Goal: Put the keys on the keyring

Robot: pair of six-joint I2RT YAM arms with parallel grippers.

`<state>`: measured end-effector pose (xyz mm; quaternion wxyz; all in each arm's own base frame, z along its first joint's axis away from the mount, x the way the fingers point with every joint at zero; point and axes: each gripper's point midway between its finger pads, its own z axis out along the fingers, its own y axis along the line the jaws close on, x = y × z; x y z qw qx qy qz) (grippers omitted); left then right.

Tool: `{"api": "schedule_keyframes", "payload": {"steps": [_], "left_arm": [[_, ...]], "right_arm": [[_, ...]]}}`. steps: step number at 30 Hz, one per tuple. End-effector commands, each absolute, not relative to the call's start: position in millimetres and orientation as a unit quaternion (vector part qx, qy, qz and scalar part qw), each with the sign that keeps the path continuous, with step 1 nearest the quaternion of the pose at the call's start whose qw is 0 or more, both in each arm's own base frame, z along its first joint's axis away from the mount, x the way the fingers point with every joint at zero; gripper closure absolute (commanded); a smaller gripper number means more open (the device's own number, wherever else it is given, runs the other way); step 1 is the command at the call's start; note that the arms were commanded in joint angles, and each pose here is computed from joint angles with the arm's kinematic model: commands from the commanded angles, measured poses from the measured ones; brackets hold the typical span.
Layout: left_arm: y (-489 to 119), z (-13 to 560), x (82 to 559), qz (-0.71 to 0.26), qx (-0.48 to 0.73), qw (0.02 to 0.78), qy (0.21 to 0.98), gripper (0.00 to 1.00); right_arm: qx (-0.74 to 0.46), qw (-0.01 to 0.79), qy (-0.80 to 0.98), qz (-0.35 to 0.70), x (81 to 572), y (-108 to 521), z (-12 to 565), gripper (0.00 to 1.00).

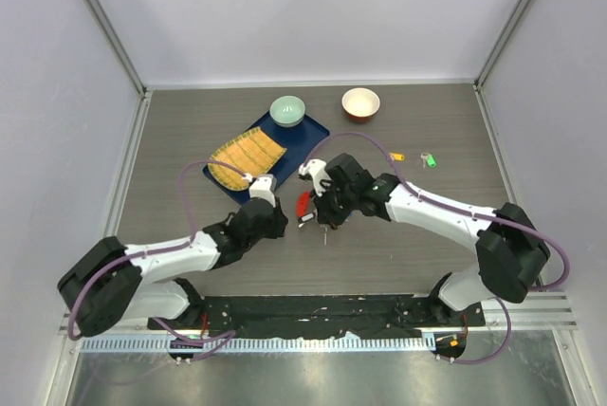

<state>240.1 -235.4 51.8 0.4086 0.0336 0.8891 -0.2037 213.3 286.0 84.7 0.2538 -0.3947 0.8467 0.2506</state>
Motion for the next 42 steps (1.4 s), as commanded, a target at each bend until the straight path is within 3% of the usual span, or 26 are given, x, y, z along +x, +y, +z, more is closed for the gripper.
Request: {"api": "schedule_keyframes", "payload": {"steps": [1,5,10,13,15,18,22,26,30,32,37,42], "left_arm": [[-229.3,95.5,252.6,-0.232,0.04,0.501,0.833,0.76],[-213.0,118.4,248.1,-0.252,0.032,0.557,0.79,0.68],[-198.3,150.3,240.1,-0.28,0.015,0.599,0.75,0.53],[-193.6,153.1,235.9,-0.28,0.017,0.6,0.749,0.49],[-192.5,160.7,234.3,-0.285,0.017,0.605,0.744,0.49],[-197.5,170.9,231.6,-0.295,0.033,0.606,0.738,0.47],[-214.2,183.1,225.4,-0.326,0.067,0.595,0.731,0.45],[-226.8,195.4,225.4,-0.34,0.089,0.59,0.727,0.43],[-236.2,204.6,228.4,-0.344,0.103,0.589,0.724,0.43],[-243.1,209.0,231.7,-0.344,0.112,0.587,0.724,0.42],[-264.9,211.5,231.6,-0.366,0.137,0.573,0.72,0.4],[-283.5,195.6,229.5,-0.358,0.168,0.562,0.727,0.39]], "right_arm": [[-0.482,0.272,0.823,0.13,220.2,272.3,119.6,0.99],[-0.485,0.308,0.818,-0.02,245.7,245.4,146.5,0.99],[-0.418,0.351,0.837,-0.029,265.1,247.5,177.8,0.99],[-0.354,0.333,0.873,0.048,267.3,256.2,176.8,0.99],[-0.331,0.304,0.878,0.162,255.0,277.2,183.6,0.99],[-0.227,0.348,0.896,0.158,280.0,269.3,186.5,0.99],[-0.195,0.335,0.897,0.211,273.1,286.1,207.9,0.99],[-0.074,0.458,0.881,0.087,314.7,213.2,254.0,0.99],[0.004,0.484,0.872,0.073,326.2,161.6,275.9,0.99],[0.004,0.472,0.877,0.086,320.3,162.1,273.1,0.99],[-0.019,0.381,0.886,0.265,291.8,229.8,232.8,0.99],[0.024,0.348,0.882,0.316,283.7,248.7,204.2,0.99]]}}
